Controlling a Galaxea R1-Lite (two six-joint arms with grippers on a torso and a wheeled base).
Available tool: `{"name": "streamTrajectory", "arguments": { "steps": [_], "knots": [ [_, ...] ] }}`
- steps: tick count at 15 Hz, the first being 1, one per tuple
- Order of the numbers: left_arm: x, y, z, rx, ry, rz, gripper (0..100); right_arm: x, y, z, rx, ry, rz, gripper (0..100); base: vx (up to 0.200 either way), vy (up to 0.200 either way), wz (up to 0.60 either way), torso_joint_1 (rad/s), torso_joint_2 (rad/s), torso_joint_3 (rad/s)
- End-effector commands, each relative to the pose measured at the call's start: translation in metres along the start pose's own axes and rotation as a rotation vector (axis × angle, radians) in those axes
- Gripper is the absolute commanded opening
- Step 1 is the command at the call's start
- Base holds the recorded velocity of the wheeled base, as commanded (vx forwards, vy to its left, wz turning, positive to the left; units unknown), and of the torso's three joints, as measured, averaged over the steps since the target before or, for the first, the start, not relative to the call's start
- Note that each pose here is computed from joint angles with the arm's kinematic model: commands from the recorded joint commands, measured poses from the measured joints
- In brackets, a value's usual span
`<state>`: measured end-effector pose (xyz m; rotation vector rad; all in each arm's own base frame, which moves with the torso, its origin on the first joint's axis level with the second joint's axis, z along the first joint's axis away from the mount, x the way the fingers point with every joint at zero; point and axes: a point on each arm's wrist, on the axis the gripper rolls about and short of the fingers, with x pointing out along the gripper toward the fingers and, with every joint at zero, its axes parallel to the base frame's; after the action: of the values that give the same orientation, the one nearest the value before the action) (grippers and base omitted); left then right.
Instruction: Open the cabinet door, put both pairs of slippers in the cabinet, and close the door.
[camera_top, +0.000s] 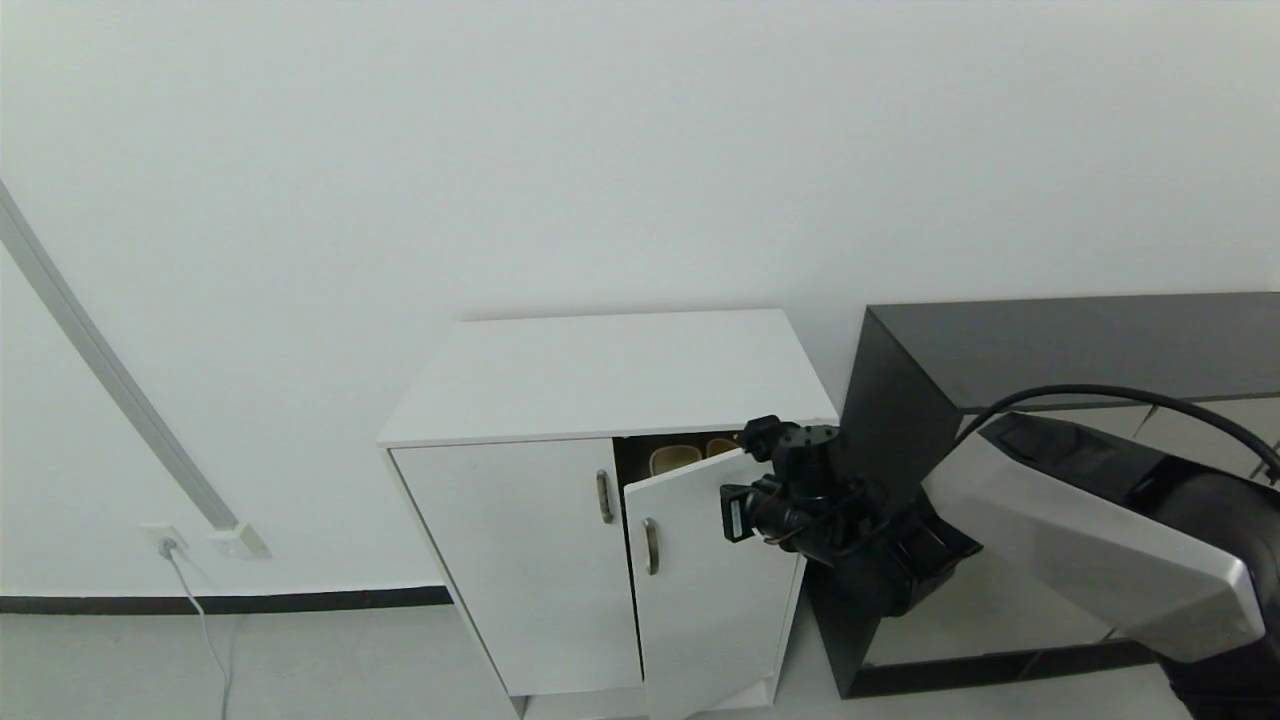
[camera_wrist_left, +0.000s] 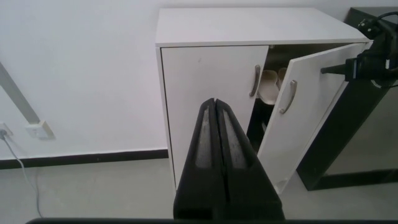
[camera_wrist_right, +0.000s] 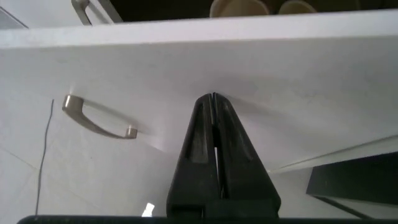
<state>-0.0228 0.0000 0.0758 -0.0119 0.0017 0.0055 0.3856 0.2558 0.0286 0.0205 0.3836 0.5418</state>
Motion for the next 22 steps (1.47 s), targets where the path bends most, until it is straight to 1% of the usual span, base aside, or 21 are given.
{"name": "streamTrajectory", "arguments": {
  "steps": [1,5,7,12,15,22],
  "knots": [
    [0.0,0.0,0.0,0.0,0.0,0.001,0,0.005,-0.002,0.003,-0.001,-0.008,-0.005,0,0.0,0.0,0.0,0.0,0.0,0.0],
    [0.0,0.0,0.0,0.0,0.0,0.001,0,0.016,-0.015,0.007,-0.009,-0.003,-0.032,0,0.0,0.0,0.0,0.0,0.0,0.0],
    [0.0,0.0,0.0,0.0,0.0,0.001,0,0.019,-0.017,0.008,-0.008,-0.007,-0.036,0,0.0,0.0,0.0,0.0,0.0,0.0],
    [0.0,0.0,0.0,0.0,0.0,0.001,0,0.024,-0.018,0.013,-0.033,-0.01,-0.04,0,0.0,0.0,0.0,0.0,0.0,0.0],
    [0.0,0.0,0.0,0.0,0.0,0.001,0,0.032,-0.019,0.016,-0.034,-0.02,-0.091,0,0.0,0.0,0.0,0.0,0.0,0.0],
    [0.0,0.0,0.0,0.0,0.0,0.001,0,0.034,-0.021,0.017,-0.032,-0.02,-0.097,0,0.0,0.0,0.0,0.0,0.0,0.0]
  ]
}}
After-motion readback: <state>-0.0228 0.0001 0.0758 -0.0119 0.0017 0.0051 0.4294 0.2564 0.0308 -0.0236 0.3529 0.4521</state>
